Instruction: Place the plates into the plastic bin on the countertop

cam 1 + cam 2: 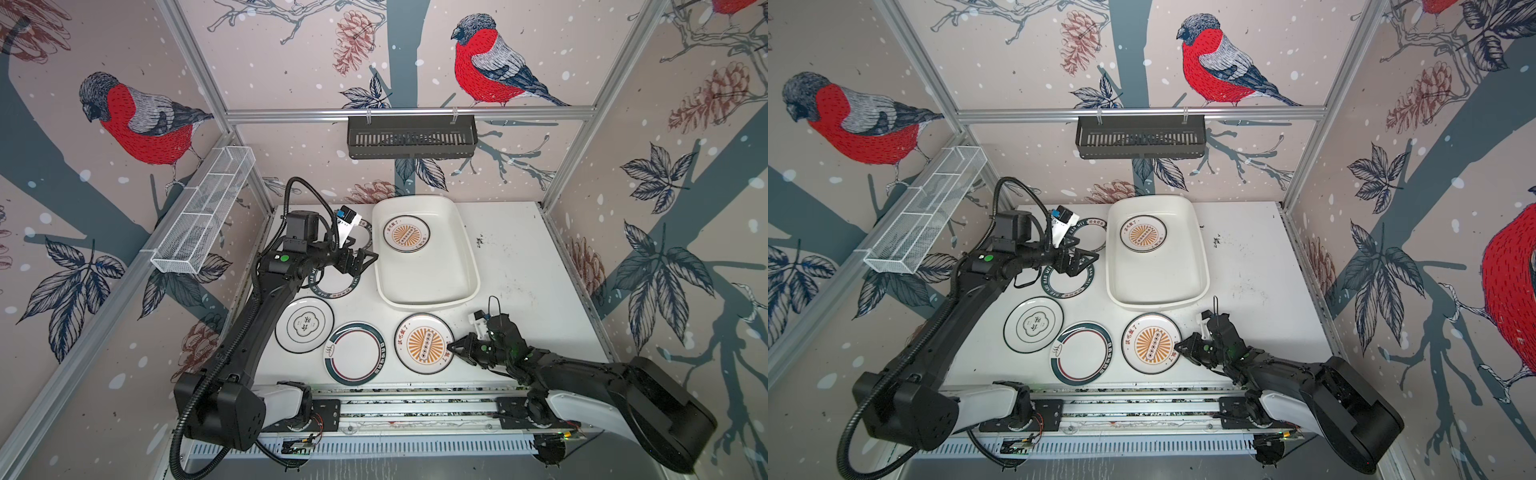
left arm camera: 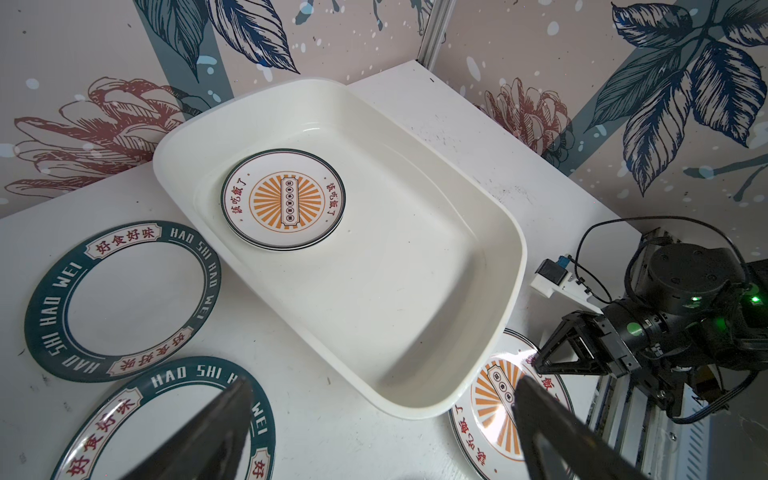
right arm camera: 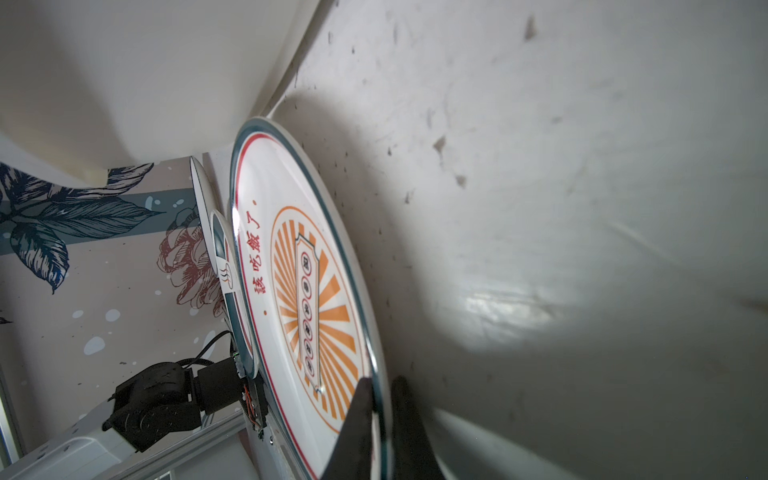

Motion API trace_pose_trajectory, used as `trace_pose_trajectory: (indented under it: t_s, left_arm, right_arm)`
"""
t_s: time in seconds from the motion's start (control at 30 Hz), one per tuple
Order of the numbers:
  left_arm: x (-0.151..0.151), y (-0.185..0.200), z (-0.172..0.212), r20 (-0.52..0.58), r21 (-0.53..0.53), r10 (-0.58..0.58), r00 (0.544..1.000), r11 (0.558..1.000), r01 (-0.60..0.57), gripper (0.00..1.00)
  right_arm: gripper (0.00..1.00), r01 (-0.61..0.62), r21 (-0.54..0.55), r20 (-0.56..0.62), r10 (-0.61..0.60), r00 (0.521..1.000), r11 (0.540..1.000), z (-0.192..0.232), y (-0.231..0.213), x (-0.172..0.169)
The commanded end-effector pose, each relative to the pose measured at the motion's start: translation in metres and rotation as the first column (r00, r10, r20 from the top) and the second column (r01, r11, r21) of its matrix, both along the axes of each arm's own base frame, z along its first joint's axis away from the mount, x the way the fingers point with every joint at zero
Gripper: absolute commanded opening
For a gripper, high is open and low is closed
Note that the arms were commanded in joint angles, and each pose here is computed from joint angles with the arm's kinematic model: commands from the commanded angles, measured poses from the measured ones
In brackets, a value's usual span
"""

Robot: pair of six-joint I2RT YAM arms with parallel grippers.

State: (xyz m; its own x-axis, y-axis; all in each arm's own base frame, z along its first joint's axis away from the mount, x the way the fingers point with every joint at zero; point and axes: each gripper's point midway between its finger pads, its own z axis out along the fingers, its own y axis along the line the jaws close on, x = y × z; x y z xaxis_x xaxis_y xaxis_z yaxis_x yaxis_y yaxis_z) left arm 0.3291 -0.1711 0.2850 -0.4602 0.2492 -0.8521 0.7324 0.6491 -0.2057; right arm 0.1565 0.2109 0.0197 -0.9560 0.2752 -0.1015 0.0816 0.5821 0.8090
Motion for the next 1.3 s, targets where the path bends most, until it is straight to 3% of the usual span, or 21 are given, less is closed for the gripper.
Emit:
trace_pose_trajectory:
  t_s: [0.0, 0.37, 1.27]
  left_arm:
    - [-0.001, -0.004, 0.007, 0.020, -0.021, -0.025, 0.999, 0.999, 0.026, 0.97]
    - [-0.003, -0.003, 0.010, 0.026, -0.020, -0.019, 0.999, 1.000, 0.020, 0.97]
    - [0.004, -0.004, 0.010, 0.020, -0.027, -0.011, 1.000, 1.000, 0.011, 0.97]
  right_arm:
    - [0.10, 0.026, -0.045, -0.045, -0.028, 0.999, 0.999, -0.012, -0.009, -0.005]
    - [0.04, 0.023, -0.002, -0.010, -0.023, 1.000, 1.000, -0.001, -0.006, -0.005]
    - [0.01, -0.050, 0.095, 0.019, 0.048, 0.999, 0.994, 0.022, 0.007, -0.011]
